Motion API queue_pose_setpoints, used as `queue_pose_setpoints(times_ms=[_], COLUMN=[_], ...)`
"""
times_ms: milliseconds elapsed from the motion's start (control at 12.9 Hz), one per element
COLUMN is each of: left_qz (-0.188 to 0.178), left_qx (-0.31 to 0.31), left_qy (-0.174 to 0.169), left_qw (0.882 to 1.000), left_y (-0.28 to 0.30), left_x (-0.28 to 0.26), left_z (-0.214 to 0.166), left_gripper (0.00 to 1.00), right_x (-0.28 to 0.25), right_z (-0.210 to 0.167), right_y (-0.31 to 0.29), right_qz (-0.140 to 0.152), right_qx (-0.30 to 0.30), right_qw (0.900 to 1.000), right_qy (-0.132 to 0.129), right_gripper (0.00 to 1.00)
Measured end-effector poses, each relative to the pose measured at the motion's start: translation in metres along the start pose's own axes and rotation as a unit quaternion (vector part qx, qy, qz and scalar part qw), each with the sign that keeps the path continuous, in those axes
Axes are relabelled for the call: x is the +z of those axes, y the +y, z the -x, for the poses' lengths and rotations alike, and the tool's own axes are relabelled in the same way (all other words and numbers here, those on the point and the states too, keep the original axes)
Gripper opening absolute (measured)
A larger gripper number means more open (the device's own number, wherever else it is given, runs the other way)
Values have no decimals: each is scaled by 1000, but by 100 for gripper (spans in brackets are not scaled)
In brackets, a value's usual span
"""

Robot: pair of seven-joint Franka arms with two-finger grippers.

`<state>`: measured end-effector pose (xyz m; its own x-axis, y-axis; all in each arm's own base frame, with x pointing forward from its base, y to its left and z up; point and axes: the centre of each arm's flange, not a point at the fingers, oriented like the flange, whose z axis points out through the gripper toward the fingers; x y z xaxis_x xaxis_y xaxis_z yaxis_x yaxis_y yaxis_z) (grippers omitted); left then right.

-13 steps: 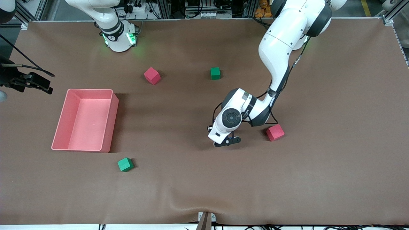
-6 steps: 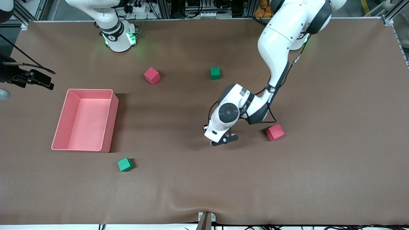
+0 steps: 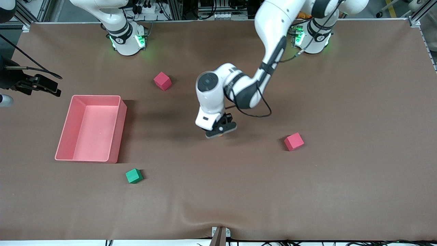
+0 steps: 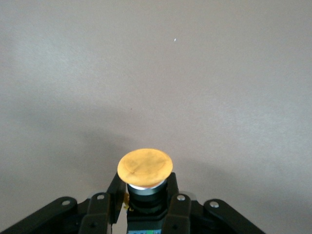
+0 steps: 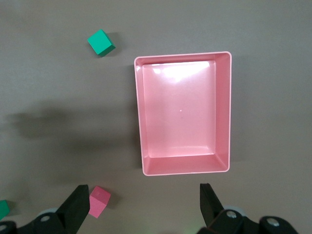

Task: Place and upright button with both arms
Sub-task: 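Lift the button and rotate it cap-up with the left gripper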

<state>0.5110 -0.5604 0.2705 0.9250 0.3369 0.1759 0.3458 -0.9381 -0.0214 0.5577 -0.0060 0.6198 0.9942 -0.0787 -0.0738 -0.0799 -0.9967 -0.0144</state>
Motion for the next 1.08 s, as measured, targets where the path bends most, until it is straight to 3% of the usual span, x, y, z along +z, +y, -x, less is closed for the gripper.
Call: queue_pose_setpoints(times_ms=[232,387,619,774,1084], left_qz=[-25,-36,-78,-104,-105], left_qx=[-85,-145,-147,-145,-156], left_qy=[48,116,227,305,380], left_qw=[995,982,960,935,906], left_y=[0,5,8,4,2], left_x=[-9,-21,-14,13,26], left_z=[11,31,87,116,139], left_gripper=[38,38,38,38,38], right_x=[-1,0,1,1,-2], right_z=[0,0,-1,-1,0], right_y=[-6,-15,-17,-17,-11], right_qz=[0,1,1,1,1], right_qx=[-5,-12,-13,-13,-8], right_qw=[1000,1000,1000,1000,1000], right_qy=[3,3,3,3,3], right_gripper=[100,100,100,100,100])
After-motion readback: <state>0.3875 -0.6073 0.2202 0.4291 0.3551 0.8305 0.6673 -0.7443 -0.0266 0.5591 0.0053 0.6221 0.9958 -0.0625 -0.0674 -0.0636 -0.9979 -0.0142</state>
